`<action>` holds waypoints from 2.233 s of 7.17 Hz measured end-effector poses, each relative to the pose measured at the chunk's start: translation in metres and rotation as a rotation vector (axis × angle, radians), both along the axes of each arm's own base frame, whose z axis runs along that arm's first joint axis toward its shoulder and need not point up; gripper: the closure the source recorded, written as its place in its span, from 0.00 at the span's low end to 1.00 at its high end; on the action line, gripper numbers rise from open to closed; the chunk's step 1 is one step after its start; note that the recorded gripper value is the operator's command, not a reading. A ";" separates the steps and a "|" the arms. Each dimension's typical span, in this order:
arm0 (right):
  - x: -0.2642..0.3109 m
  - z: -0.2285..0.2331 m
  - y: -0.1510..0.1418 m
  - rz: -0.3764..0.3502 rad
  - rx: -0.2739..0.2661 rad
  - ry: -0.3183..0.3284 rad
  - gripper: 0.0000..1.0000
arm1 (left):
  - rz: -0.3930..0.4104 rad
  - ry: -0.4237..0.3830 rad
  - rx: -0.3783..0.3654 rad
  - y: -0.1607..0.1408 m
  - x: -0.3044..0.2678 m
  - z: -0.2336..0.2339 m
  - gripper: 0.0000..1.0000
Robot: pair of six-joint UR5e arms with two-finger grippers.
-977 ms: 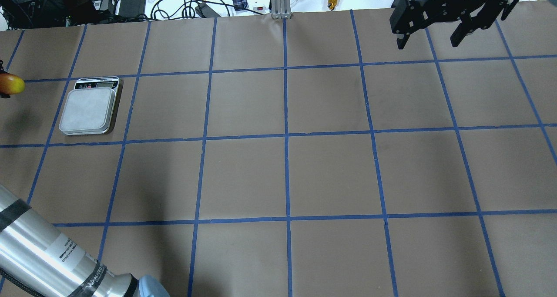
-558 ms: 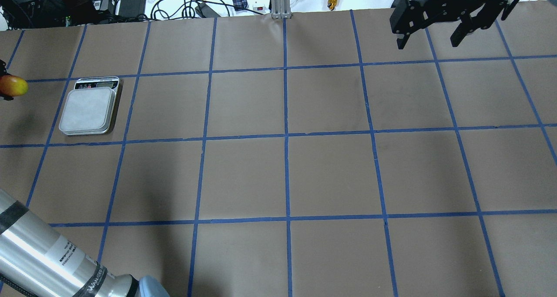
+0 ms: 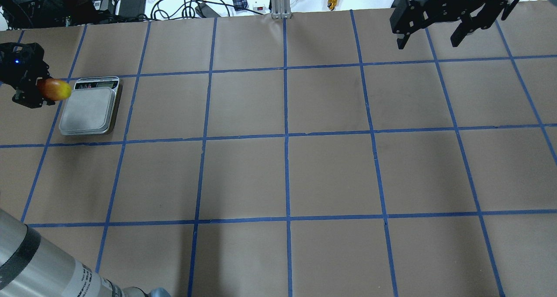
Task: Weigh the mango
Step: 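Lift the mango with the left gripper and carry it over the scale, then lower the mango onto the scale platform and open the left gripper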
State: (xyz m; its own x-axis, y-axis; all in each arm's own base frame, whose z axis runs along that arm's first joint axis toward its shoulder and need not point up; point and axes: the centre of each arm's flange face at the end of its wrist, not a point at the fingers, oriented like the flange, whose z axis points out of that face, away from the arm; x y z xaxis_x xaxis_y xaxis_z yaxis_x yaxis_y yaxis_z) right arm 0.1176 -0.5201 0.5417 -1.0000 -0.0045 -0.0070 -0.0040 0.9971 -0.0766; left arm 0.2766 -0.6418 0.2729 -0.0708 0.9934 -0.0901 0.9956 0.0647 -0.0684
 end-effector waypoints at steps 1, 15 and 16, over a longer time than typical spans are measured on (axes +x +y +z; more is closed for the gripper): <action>0.000 0.000 0.000 0.000 0.000 0.000 0.00 | 0.007 0.008 0.013 0.000 -0.007 -0.009 0.81; 0.000 0.000 0.000 0.000 -0.001 0.000 0.00 | -0.005 -0.004 0.006 -0.002 -0.033 -0.017 0.00; 0.000 0.000 0.000 0.000 -0.001 0.000 0.00 | 0.015 -0.008 0.005 0.006 -0.037 0.009 0.00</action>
